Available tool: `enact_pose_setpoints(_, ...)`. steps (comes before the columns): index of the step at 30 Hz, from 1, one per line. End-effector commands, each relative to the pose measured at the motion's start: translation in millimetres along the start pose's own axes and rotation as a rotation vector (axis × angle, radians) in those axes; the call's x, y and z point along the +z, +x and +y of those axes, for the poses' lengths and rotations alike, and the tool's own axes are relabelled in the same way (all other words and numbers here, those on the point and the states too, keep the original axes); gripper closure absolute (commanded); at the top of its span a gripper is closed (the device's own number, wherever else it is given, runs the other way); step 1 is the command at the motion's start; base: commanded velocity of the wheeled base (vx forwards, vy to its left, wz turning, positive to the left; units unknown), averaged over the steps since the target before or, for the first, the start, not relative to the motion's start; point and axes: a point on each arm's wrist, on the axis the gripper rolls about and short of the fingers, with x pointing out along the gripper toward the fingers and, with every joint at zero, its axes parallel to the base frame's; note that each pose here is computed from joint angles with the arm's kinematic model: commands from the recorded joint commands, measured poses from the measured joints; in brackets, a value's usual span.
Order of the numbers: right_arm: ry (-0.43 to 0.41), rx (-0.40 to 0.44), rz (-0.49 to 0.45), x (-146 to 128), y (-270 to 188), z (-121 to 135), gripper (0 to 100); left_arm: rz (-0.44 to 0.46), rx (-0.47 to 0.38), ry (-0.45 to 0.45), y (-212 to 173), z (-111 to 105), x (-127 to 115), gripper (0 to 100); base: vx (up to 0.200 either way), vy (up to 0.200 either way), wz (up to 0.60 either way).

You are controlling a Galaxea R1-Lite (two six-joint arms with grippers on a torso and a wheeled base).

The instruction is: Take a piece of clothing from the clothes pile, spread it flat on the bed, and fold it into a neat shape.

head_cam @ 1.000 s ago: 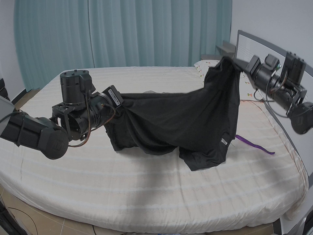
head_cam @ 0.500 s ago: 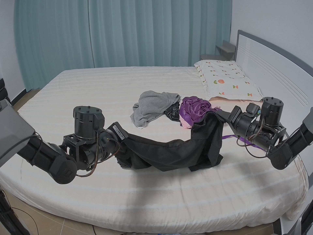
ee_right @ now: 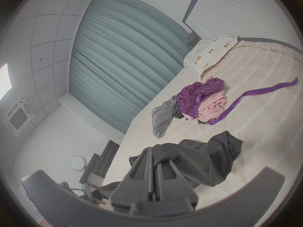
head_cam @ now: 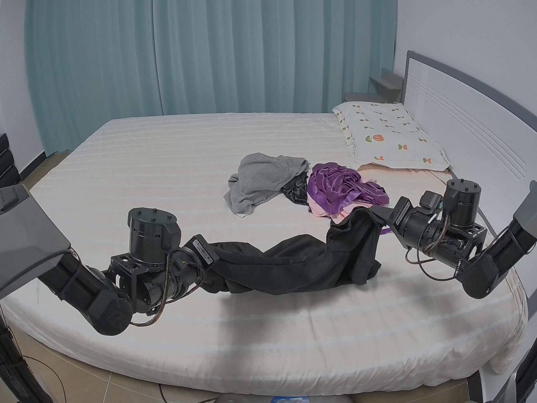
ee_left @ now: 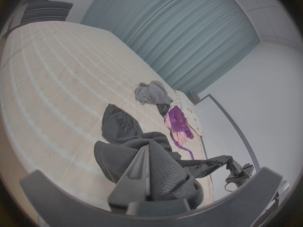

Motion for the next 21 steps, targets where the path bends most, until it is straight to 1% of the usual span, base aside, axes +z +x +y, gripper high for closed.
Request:
enact_pose_setpoints(1,-0.001,-0.001,-0.003,-0.4,-2.5,1.4,100,0.009,0.007,-0.002,-2.7,3.0,-1.9,100,0.000,0.000,0.00)
enact_pose_setpoints(5,-0.004,-0.006,-0.021,1.8,-4.4,3.7,100,0.004,0.000,-0.003,-3.9,1.4,-0.5,100,0.000,0.000,0.00)
enact_pose_setpoints(11,-0.005,-0.011,-0.018,0.9,-4.5,2.6,100,-0.013,-0.003,-0.001,-2.9,-1.2,1.6,100,0.000,0.000,0.00)
enact_pose_setpoints(14,-0.009,-0.027,-0.033,0.2,-4.1,2.5,100,-0.016,0.009,0.000,-2.1,-0.1,1.4,100,0.000,0.000,0.00)
enact_pose_setpoints(17,-0.024,-0.044,-0.049,-4.0,-3.1,6.1,100,-0.037,0.023,0.000,-2.4,0.1,3.7,100,0.000,0.000,0.00)
enact_pose_setpoints(21,-0.063,-0.064,-0.060,-6.1,-0.9,5.5,100,-0.050,0.011,0.000,-8.2,-2.9,7.0,100,0.000,0.200,0.00)
